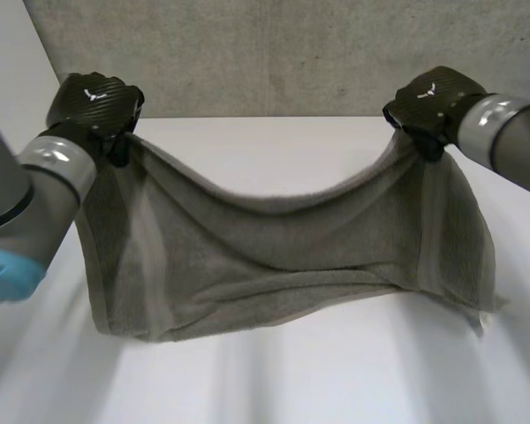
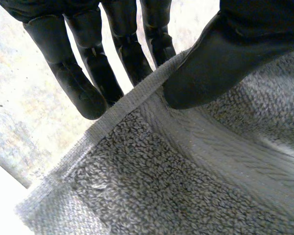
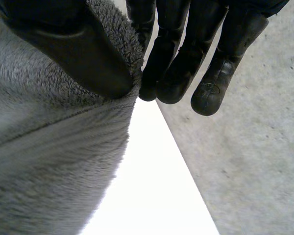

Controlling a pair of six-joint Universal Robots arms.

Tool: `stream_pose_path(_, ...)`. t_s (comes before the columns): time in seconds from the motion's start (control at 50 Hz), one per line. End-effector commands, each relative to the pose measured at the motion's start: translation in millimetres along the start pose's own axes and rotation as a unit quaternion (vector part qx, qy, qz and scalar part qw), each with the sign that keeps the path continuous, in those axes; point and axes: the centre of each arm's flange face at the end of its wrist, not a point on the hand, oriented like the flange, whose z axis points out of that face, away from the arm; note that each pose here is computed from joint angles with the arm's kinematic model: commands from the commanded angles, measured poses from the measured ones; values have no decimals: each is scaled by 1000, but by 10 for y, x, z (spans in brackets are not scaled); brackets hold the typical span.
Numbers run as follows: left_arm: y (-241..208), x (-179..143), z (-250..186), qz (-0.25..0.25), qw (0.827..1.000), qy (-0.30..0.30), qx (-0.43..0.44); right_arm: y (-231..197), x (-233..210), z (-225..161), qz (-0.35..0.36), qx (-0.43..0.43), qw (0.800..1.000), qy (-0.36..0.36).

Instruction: Fold the towel.

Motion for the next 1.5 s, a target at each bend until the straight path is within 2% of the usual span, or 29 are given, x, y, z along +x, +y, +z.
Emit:
stream_pose_path(0.02, -383, -223, 517, 13, 995, -53, 89, -223, 387, 499, -28, 79, 986, 141)
stream_pose_path(0.04, -628, -318, 565, 5, 988, -73, 138, -401, 529, 529, -28, 127, 973, 193)
stream_pose_path(0.06, -630, -319, 566, 5, 988, -73, 138, -545, 636, 539, -18, 174, 957, 232)
stream_pose_path(0.08, -855, -393, 582, -10, 978, -90, 187, -546, 637, 539, -18, 175, 957, 233)
stream_pose_path(0.1, -858, -394, 582, -10, 978, -90, 187, -684, 698, 512, -1, 220, 941, 258)
stream_pose_path(0.12, -1025, -476, 584, -29, 967, -105, 231, -788, 809, 429, 17, 259, 924, 280)
stream_pose_path(0.14, -1147, -523, 578, -48, 956, -113, 268, -789, 810, 428, 17, 259, 924, 281)
stream_pose_path(0.16, -1148, -524, 578, -49, 955, -113, 269, -910, 903, 280, 35, 294, 909, 295)
stream_pose_path(0.18, -1238, -560, 562, -67, 945, -119, 297, -911, 904, 279, 35, 294, 908, 295)
stream_pose_path(0.2, -1328, -592, 523, -81, 935, -121, 322, -1007, 925, 123, 51, 318, 900, 295)
stream_pose_path(0.24, -1364, -614, 474, -90, 932, -120, 330, -1019, 925, 25, 59, 328, 898, 286)
stream_pose_path(0.28, -1323, -615, 435, -98, 934, -115, 322, -890, 733, 46, 64, 319, 915, 239)
stream_pose_path(0.3, -1204, -564, 416, -101, 941, -106, 304, -889, 731, 47, 64, 319, 915, 239)
stream_pose_path(0.32, -1203, -564, 416, -101, 941, -106, 304, -768, 616, 103, 64, 303, 926, 214)
stream_pose_path(0.34, -1058, -510, 405, -98, 949, -100, 283, -647, 507, 147, 65, 287, 937, 190)
stream_pose_path(0.36, -880, -432, 401, -96, 957, -91, 258, -646, 506, 147, 65, 287, 937, 190)
stream_pose_path(0.38, -878, -432, 401, -96, 957, -91, 257, -508, 384, 193, 67, 268, 947, 164)
stream_pose_path(0.4, -685, -352, 392, -97, 965, -82, 230, -507, 383, 193, 67, 268, 947, 164)
stream_pose_path(0.42, -493, -273, 370, -98, 971, -74, 203, -363, 264, 230, 70, 248, 956, 140)
stream_pose_path(0.48, -302, -200, 338, -98, 977, -66, 177, -73, 36, 283, 76, 210, 970, 97)
stream_pose_path(0.5, -113, -135, 298, -99, 981, -61, 153, 75, -71, 299, 78, 192, 975, 78)
stream_pose_path(0.58, 437, 42, 150, -96, 990, -44, 98, 405, -280, 319, 86, 149, 984, 42)
stream_pose_path(0.66, 719, 213, 13, -93, 993, -15, 75, 840, -656, 317, 98, 84, 992, -8)
stream_pose_path(0.76, 1071, 413, -176, -84, 996, 23, 29, 1157, -960, 295, 93, 29, 994, -44)
stream_pose_path(0.94, 1229, 478, -327, -45, 998, 34, 1, 1244, -998, 228, 94, 10, 994, -47)
stream_pose_path(1.4, 1245, 483, -358, -44, 998, 34, -4, 1020, -748, 196, 76, 51, 996, -22)
stream_pose_path(1.5, 1252, 481, -365, -44, 998, 33, -5, 1013, -759, 262, 85, 38, 995, -47)
